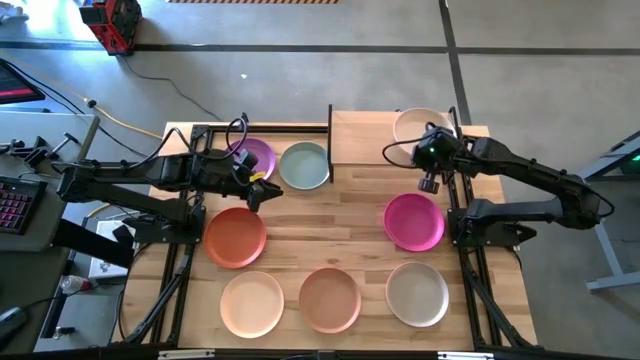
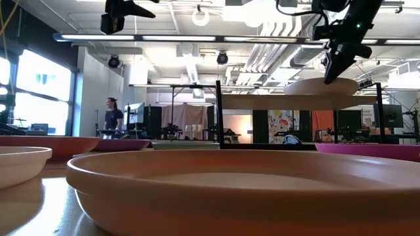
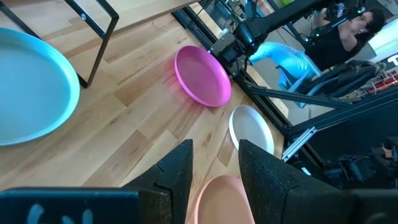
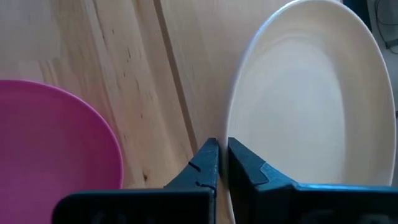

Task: Place and stack plates onto a shelf
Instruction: Put the white plate on the shelf, then stack the purple plate on the white plate on the shelf

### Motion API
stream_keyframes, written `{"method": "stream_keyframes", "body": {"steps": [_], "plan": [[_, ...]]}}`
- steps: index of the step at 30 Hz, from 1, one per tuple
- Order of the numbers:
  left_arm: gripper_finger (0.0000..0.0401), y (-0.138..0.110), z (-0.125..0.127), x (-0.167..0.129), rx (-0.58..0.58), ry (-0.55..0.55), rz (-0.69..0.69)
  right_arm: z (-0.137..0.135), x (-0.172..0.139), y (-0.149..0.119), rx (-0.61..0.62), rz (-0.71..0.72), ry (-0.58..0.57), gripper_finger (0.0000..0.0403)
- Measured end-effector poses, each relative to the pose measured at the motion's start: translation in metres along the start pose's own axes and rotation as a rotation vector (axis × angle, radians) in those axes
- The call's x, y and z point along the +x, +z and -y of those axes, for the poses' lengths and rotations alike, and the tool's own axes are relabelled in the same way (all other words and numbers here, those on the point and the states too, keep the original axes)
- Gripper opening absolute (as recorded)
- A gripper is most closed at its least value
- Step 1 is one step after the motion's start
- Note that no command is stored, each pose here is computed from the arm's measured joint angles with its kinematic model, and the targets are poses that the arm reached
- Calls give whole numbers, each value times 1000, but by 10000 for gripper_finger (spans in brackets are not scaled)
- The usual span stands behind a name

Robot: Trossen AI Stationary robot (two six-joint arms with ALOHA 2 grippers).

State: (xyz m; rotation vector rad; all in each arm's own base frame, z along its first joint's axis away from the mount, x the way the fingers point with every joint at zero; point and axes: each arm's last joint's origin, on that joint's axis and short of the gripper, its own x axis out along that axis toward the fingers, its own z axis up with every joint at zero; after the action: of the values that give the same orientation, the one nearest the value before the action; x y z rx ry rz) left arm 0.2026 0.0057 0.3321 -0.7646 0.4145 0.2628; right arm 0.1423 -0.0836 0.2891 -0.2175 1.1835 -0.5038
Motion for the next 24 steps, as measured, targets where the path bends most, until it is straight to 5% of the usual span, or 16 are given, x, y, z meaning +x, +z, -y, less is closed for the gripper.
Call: {"method": "stream_keyframes", "body": {"steps": [15,24], "plan": [[117,-1,-1,0,26,12,-12,1,-3,1,32,6,-1,65],[117,-12,-18,-3,66,255,-59,16,-39,16,79,129,38,64]]}}
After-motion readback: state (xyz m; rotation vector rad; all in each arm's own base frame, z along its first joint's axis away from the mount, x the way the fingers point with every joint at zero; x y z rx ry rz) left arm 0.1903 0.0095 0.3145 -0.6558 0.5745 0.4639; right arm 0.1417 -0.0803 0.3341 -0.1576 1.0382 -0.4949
